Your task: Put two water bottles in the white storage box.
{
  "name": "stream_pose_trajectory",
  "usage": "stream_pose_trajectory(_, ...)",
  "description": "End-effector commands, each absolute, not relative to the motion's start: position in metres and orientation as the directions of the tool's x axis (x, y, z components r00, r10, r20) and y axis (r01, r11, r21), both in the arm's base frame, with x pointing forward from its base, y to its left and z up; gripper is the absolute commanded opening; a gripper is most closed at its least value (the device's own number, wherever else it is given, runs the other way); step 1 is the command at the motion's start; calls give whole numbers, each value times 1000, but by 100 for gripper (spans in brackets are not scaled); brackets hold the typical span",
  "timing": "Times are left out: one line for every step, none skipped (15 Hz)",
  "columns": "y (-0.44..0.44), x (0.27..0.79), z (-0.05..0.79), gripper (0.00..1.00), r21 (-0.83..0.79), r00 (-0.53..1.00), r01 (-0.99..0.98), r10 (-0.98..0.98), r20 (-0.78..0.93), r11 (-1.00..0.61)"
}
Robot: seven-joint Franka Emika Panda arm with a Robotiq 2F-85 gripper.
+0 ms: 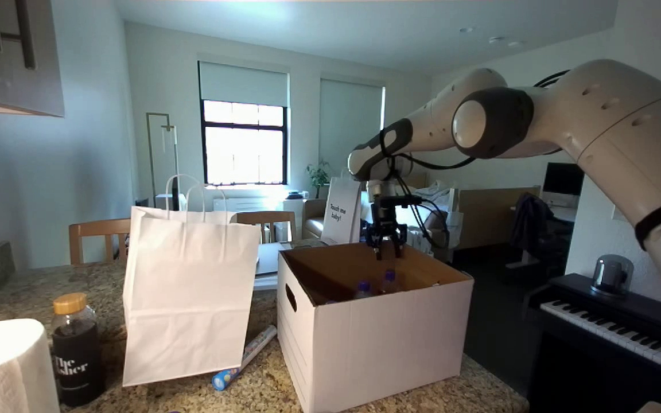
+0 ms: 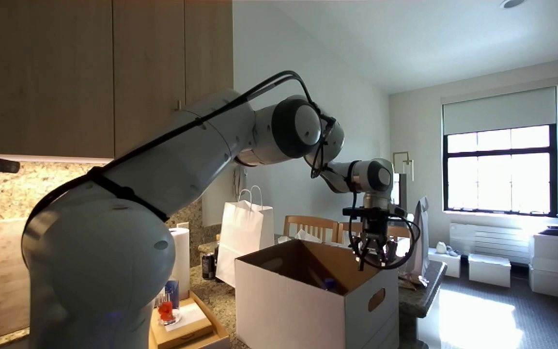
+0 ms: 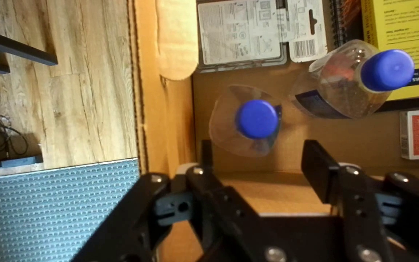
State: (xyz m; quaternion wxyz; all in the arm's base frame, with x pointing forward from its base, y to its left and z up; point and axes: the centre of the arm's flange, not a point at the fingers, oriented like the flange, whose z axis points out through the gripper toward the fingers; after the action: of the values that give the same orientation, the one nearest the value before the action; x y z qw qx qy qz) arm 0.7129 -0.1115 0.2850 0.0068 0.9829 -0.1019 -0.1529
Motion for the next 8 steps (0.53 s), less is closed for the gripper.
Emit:
stream_pose_trajectory(-117,715,292,96,29,922,-241,-238,-306,-970)
stream_pose_trajectory(-118,714,294,99,28,923,-243,-240,-302,-970)
stream_pose_trajectory(-118,713,297,100,26,925,-242,-239,-297,-970)
stream_pose_trajectory(-116,712,301,100,16,927,-240,-235,-291,-971)
stream_pose_trajectory(-115,712,305,100,11,931,-238,-231,-284,-971)
stream_pose_trajectory(-113,710,310,100,5,935,-229,-222,-278,-973)
stream_pose_trajectory(-111,709,315,100,2,939,-224,-217,-268,-975)
stream_pose_trajectory(-107,707,321,100,-4,943,-211,-203,-264,-977)
